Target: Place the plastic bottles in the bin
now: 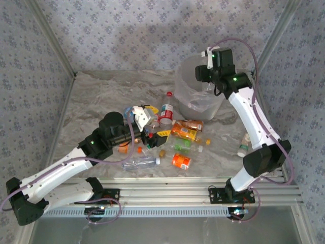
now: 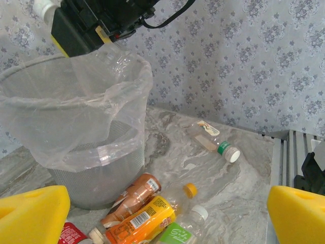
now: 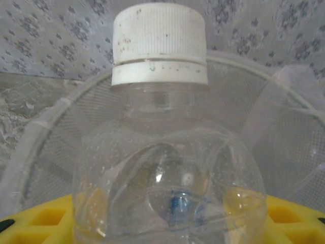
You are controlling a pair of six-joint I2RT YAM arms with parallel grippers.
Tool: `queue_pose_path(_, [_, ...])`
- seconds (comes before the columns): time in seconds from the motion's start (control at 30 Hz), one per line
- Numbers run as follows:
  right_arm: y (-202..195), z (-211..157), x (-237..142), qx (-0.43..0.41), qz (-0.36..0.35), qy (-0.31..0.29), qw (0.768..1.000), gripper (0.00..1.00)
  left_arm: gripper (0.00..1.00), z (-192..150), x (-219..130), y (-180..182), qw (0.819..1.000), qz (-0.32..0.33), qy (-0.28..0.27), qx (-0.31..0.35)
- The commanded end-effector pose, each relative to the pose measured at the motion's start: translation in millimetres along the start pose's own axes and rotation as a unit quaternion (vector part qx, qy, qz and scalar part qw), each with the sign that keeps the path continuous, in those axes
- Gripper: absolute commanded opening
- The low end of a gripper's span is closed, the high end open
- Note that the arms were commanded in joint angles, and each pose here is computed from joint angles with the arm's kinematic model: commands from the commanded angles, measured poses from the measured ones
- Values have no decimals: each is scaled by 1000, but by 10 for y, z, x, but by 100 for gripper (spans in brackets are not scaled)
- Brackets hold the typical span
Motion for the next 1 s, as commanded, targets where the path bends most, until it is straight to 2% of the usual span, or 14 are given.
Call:
queue_pose_path(0.0, [-37,0,57,21,19,24,999,61,100,78,2,-51,1000,-13,-5,14])
queue_pose_path(0.5, [-193,-459,749,25,-30,156,987,62,100,-7,81,-44,999,-17,21,18])
queue_pose_path(0.97, [-195,-889,1154,38,-30,252,966,62,100,-133,189,-49,998,-27,56,19])
Point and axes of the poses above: each hand's point on the last joint's axis, 136 mm out from that joint toward the fingers, its own x axis out along the fingers, its own y axis along the line the jaws close on, z = x × y, the point moved 2 cm from there along -x, back along the fingers, and after that the axes turned 1 degree about x, right-handed, at the moved point
